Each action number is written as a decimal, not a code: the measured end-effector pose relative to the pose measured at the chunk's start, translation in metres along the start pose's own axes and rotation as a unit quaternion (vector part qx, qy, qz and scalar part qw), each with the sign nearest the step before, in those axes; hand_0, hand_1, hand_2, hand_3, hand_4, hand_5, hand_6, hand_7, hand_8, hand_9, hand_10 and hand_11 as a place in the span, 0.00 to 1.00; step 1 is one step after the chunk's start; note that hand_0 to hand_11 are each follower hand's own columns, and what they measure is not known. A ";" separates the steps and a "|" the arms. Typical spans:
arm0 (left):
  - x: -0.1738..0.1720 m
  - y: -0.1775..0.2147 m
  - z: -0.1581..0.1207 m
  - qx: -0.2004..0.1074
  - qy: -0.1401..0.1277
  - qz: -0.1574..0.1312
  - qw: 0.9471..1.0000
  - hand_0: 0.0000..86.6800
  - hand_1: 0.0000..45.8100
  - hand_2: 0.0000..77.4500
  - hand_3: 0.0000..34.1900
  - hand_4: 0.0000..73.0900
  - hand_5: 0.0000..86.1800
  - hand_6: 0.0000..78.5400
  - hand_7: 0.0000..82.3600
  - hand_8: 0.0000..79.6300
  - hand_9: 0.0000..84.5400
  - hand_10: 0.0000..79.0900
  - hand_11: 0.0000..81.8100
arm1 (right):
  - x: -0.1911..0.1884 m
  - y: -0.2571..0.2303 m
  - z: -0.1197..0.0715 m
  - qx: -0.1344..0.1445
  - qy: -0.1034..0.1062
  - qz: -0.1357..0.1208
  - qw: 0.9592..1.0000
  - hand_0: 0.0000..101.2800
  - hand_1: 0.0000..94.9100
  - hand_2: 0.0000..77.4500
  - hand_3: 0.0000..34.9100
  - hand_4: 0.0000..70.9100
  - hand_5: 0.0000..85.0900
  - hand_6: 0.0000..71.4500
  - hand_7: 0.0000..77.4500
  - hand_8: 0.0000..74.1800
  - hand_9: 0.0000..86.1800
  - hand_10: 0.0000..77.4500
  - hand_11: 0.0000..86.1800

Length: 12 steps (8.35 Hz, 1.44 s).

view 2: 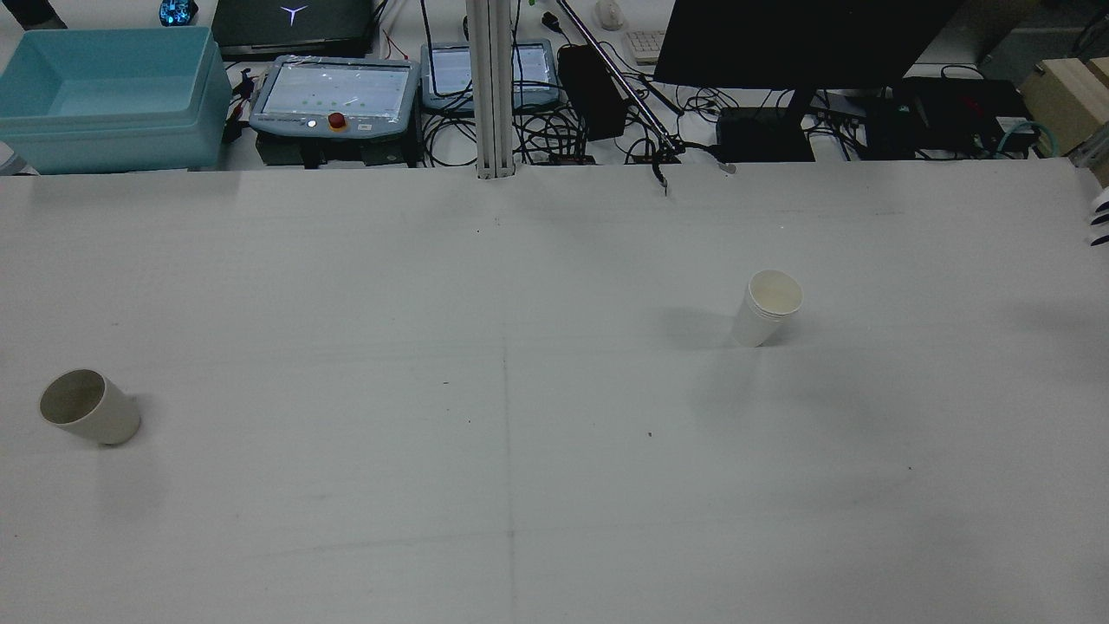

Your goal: Pour water

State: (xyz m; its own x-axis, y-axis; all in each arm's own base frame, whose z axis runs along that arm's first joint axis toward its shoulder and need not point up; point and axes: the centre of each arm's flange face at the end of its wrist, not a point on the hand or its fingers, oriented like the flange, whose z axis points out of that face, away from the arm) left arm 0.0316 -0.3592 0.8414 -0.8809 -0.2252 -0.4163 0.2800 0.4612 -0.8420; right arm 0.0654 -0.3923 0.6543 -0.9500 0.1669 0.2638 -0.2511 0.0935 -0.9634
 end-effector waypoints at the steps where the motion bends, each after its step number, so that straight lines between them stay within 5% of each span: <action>1: 0.001 0.014 0.016 -0.007 -0.020 0.009 1.000 0.46 0.15 0.15 0.18 0.04 0.01 0.00 0.04 0.00 0.01 0.01 0.01 | -0.001 0.000 0.000 -0.001 -0.001 0.003 1.000 0.38 0.05 0.39 0.00 0.82 0.79 0.47 0.52 0.40 0.47 0.37 0.47; 2: 0.002 0.025 0.028 -0.014 -0.034 0.021 0.999 0.46 0.23 0.17 0.16 0.04 0.01 0.00 0.01 0.00 0.01 0.01 0.01 | -0.001 0.000 0.000 -0.001 -0.002 0.007 1.000 0.38 0.05 0.39 0.00 0.82 0.79 0.47 0.52 0.40 0.47 0.37 0.47; 8: -0.019 0.043 0.043 -0.039 -0.066 0.103 0.992 0.49 0.20 0.15 0.15 0.05 0.01 0.00 0.02 0.01 0.01 0.01 0.01 | -0.001 0.002 0.003 -0.005 -0.001 0.014 1.000 0.38 0.05 0.39 0.00 0.78 0.75 0.47 0.51 0.39 0.47 0.37 0.47; 12: -0.034 0.051 0.052 -0.041 -0.053 0.092 0.993 0.49 0.23 0.15 0.15 0.04 0.01 0.00 0.03 0.00 0.01 0.01 0.01 | -0.001 0.003 0.004 -0.007 -0.002 0.015 1.000 0.38 0.04 0.37 0.00 0.74 0.72 0.45 0.48 0.37 0.45 0.37 0.46</action>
State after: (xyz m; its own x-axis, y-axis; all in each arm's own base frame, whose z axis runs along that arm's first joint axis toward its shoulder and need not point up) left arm 0.0955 -0.3725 0.7950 -0.7708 -0.2176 -0.5988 0.3978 0.5698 -0.7191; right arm 0.0649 -0.3958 0.6509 -0.9575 0.1667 0.2352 -0.2204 0.1024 -0.9700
